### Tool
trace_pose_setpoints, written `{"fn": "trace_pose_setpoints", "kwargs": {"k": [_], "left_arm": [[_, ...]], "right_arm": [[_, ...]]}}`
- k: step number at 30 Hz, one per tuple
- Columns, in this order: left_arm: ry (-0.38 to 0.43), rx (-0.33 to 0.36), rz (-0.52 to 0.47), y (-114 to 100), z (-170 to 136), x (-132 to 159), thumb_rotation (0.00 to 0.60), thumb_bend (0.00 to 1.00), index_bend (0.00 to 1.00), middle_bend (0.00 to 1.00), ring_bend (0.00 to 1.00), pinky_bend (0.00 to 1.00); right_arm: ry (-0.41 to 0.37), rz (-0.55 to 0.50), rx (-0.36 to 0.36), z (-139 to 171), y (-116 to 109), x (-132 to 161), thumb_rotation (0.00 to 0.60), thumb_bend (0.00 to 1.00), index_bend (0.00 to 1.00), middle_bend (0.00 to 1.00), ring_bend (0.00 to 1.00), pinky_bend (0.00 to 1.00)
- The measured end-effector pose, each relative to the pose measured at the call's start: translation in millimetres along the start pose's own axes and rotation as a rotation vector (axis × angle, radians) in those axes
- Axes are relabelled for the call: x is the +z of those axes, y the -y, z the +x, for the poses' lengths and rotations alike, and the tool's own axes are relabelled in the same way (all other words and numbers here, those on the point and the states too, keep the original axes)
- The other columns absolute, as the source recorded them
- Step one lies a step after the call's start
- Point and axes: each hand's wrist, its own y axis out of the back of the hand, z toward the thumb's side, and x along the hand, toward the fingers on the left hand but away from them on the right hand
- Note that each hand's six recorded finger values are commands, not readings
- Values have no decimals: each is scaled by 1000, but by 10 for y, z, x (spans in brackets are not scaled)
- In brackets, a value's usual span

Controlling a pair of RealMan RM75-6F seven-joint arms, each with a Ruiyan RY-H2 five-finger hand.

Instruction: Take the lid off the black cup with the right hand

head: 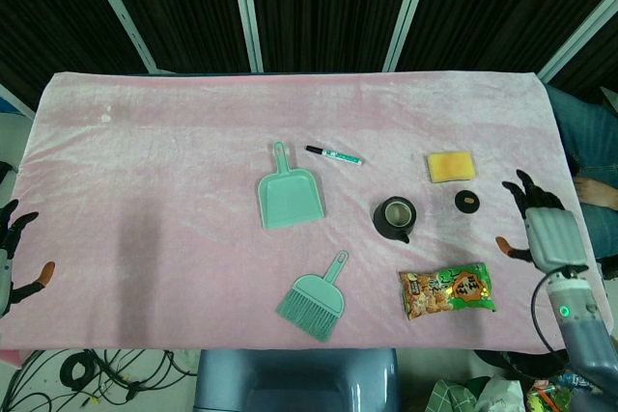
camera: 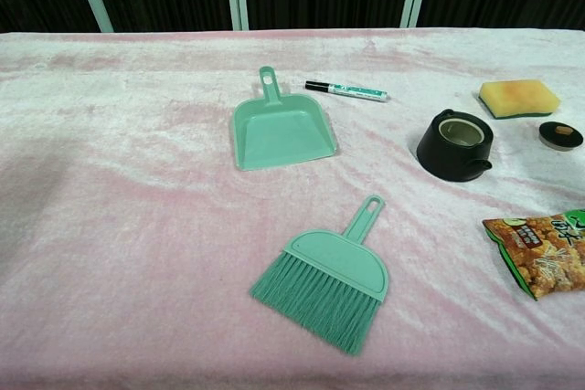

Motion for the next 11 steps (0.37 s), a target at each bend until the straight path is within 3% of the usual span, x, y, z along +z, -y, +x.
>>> {"fn": "trace_pose_setpoints", "kwargs": {"k": [5, 11], "left_arm": [[1, -3, 0, 6, -3, -2, 600, 298, 165, 15, 0, 0], [6, -1, 0, 1, -7, 4, 600, 298, 165, 15, 0, 0]], "right_arm": [[-61, 53, -29, 517, 147, 50, 600, 149, 156, 7, 141, 175], [-99, 62, -45, 809, 322, 127, 600, 150, 150, 6, 141, 175]]}}
